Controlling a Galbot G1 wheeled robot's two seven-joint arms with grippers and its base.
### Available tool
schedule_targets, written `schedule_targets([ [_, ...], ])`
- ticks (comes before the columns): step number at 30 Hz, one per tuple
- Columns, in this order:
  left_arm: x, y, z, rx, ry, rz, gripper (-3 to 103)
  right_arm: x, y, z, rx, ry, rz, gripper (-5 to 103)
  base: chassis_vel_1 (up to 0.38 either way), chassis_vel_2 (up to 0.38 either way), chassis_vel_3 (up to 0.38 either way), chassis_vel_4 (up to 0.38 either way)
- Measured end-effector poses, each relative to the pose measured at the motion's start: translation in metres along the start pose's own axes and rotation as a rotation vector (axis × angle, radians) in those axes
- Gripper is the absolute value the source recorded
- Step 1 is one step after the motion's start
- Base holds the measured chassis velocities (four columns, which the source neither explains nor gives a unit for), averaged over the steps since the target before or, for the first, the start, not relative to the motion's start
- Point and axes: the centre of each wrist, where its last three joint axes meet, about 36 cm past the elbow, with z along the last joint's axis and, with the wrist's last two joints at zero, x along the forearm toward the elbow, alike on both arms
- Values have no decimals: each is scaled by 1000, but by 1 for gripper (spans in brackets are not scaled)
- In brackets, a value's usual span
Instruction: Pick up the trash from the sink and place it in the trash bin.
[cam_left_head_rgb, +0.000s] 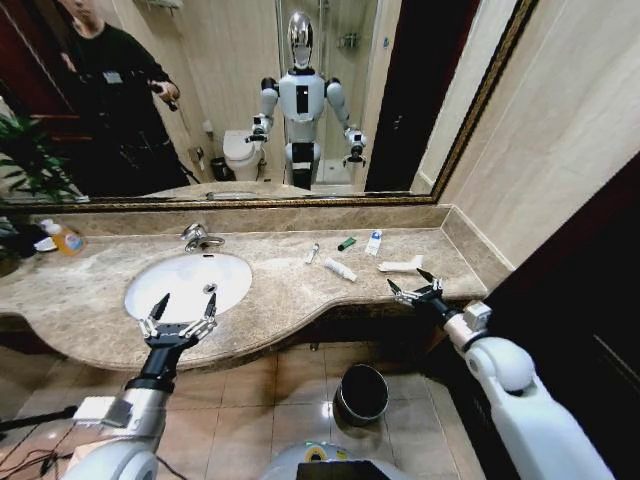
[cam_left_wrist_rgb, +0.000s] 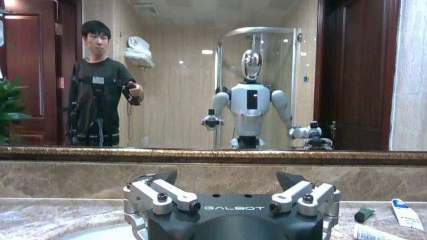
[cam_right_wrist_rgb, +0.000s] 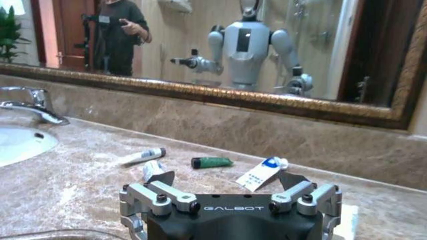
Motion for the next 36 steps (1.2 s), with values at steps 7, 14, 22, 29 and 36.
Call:
schedule_targets([
  [7,0,0,0,0,0,0,100,-26,-8,-8,-78,34,-84,100,0,0,0,0],
  [14,0,0,0,0,0,0,100,-62,-14,-5,-73,67,-123,100,0,0,0,0],
  [22,0,0,0,0,0,0,100,-100,5,2,-66,95,-209,100,0,0,0,0],
  [29,0,0,0,0,0,0,100,-123,33,3,-77,107,-284,100,0,0,0,0],
  [36,0,0,0,0,0,0,100,-153,40,2,-88,120,-295,100,0,0,0,0],
])
